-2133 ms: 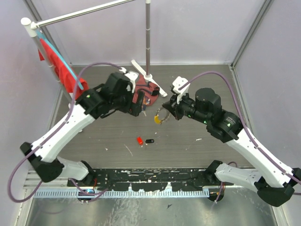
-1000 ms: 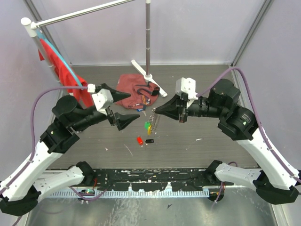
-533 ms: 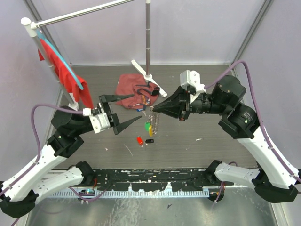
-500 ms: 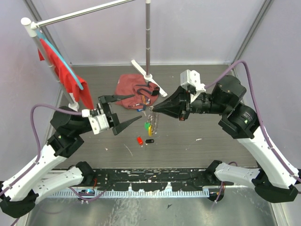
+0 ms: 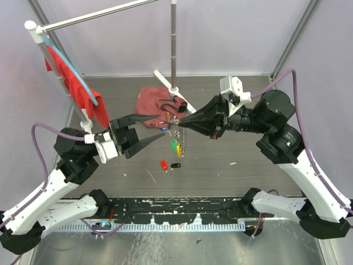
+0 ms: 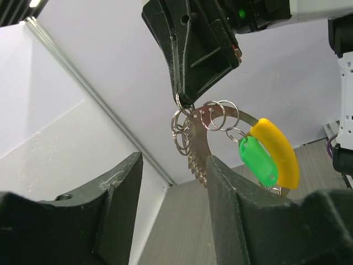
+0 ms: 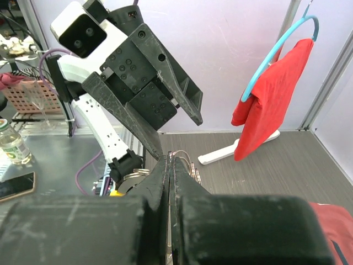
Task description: Put the keys on the keyring
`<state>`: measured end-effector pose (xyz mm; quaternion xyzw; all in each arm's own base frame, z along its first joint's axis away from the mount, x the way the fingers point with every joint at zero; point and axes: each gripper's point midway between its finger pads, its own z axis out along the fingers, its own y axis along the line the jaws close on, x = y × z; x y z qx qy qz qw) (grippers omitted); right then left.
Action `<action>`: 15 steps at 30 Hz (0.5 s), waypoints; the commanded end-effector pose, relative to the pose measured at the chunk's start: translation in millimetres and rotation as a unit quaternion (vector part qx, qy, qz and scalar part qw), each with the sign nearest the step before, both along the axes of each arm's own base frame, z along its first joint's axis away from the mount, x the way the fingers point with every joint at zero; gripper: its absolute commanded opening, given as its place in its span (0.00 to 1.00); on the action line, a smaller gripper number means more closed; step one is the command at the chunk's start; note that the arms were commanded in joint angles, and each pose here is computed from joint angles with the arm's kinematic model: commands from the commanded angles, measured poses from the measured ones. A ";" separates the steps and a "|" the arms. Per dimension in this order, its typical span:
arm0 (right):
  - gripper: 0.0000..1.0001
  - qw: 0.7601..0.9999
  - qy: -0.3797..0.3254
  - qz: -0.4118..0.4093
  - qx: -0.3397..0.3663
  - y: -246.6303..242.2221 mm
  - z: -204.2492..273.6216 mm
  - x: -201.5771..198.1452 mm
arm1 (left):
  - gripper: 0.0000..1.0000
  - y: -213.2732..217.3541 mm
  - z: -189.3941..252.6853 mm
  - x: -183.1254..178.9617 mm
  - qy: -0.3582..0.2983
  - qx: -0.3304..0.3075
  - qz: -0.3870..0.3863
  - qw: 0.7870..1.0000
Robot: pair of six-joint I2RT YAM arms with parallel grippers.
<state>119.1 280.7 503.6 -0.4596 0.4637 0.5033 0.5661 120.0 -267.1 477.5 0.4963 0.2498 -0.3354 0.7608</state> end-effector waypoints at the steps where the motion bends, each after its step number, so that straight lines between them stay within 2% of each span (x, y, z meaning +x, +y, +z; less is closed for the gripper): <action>1: 0.01 0.998 -0.028 0.004 0.048 -7.4 29.6 -10.3 | 0.55 2.5 23.4 -10.7 -0.021 -0.032 -0.019 0.999; 15: 0.01 0.998 -0.011 -0.016 0.065 -9.7 33.8 -4.8 | 0.54 -8.0 32.2 -12.5 -0.037 -0.046 -0.015 0.998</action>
